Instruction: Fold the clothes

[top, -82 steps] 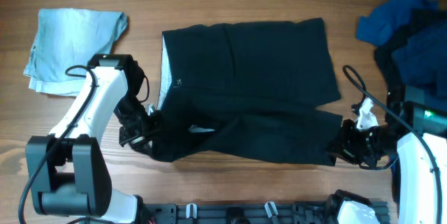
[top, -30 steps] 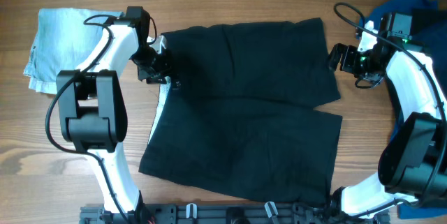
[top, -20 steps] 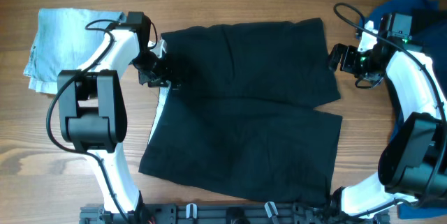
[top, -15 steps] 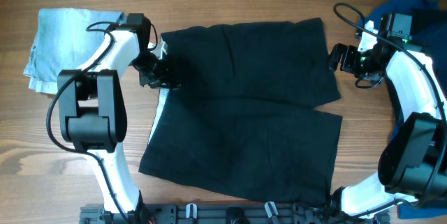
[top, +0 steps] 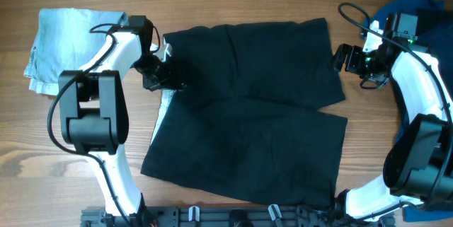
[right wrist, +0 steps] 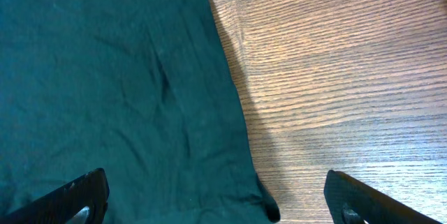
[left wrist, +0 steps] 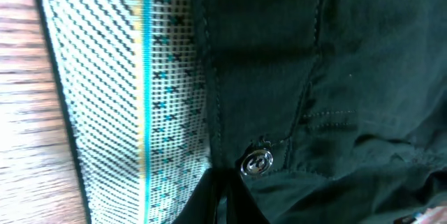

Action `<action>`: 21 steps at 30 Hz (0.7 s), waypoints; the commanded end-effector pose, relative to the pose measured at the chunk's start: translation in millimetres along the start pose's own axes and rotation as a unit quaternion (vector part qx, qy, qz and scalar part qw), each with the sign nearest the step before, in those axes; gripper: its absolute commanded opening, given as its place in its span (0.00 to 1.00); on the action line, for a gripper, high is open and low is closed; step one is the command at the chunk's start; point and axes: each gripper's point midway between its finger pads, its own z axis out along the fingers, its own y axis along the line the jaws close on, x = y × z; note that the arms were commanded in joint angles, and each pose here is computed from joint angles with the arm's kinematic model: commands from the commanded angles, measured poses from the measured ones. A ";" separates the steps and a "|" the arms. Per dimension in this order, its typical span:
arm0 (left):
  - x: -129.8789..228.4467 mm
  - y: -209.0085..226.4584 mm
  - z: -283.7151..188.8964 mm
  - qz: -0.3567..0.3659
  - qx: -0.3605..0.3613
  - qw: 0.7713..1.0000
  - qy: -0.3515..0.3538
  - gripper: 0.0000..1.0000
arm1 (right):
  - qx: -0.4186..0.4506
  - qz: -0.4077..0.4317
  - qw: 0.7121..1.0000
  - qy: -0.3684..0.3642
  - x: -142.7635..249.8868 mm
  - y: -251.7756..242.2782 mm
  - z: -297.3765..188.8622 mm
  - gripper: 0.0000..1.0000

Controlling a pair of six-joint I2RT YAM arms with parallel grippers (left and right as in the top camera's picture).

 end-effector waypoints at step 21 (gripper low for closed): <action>-11.2 49.8 -74.5 -0.112 -0.092 0.984 -0.101 0.04 | 0.008 -0.006 1.000 0.006 2.1 -3.3 5.2 1.00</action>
